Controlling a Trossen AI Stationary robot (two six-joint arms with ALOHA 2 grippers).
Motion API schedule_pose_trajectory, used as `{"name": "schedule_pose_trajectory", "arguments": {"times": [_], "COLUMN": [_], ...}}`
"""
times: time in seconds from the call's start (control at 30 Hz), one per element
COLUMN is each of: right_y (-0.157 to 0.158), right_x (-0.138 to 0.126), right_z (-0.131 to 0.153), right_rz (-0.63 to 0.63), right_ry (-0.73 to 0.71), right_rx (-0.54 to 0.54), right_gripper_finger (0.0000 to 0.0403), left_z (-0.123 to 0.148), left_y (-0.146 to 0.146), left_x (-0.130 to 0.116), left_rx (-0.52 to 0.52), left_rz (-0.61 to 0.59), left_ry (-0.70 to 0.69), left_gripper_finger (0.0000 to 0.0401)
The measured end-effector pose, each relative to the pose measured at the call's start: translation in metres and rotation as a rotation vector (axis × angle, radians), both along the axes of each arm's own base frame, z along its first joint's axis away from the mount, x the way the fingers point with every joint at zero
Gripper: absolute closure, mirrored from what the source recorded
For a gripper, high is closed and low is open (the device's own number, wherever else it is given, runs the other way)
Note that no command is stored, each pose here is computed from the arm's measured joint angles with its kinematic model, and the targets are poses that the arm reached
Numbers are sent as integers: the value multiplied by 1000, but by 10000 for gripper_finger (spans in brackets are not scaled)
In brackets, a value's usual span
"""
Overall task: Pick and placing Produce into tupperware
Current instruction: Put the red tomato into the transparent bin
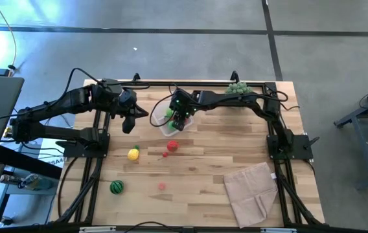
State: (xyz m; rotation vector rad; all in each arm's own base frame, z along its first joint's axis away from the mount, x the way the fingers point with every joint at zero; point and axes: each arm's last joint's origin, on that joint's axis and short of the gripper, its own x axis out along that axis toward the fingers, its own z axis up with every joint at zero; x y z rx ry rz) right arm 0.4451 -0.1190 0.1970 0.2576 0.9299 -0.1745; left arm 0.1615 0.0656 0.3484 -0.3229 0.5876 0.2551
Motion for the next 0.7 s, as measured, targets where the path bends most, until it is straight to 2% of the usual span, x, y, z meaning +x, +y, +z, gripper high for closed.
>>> {"name": "schedule_pose_trajectory", "arguments": {"times": [0.17,0.43,0.57,0.7], "right_y": [7,46,65,87], "right_x": [-6,-17,-31,-59], "right_z": [33,85,87,61], "right_rz": [10,29,33,19], "right_ry": [-85,-189,-332,-554], "right_rx": [30,-126,-156,-146], "right_gripper_finger": [217,217,217,217], "left_z": [0,0,0,0], "left_y": [0,0,0,0], "left_x": [0,0,0,0], "left_rx": [0,0,0,0], "left_rz": [0,0,0,0], "left_ry": [0,0,0,0], "left_gripper_finger": [400,400,400,400]}}
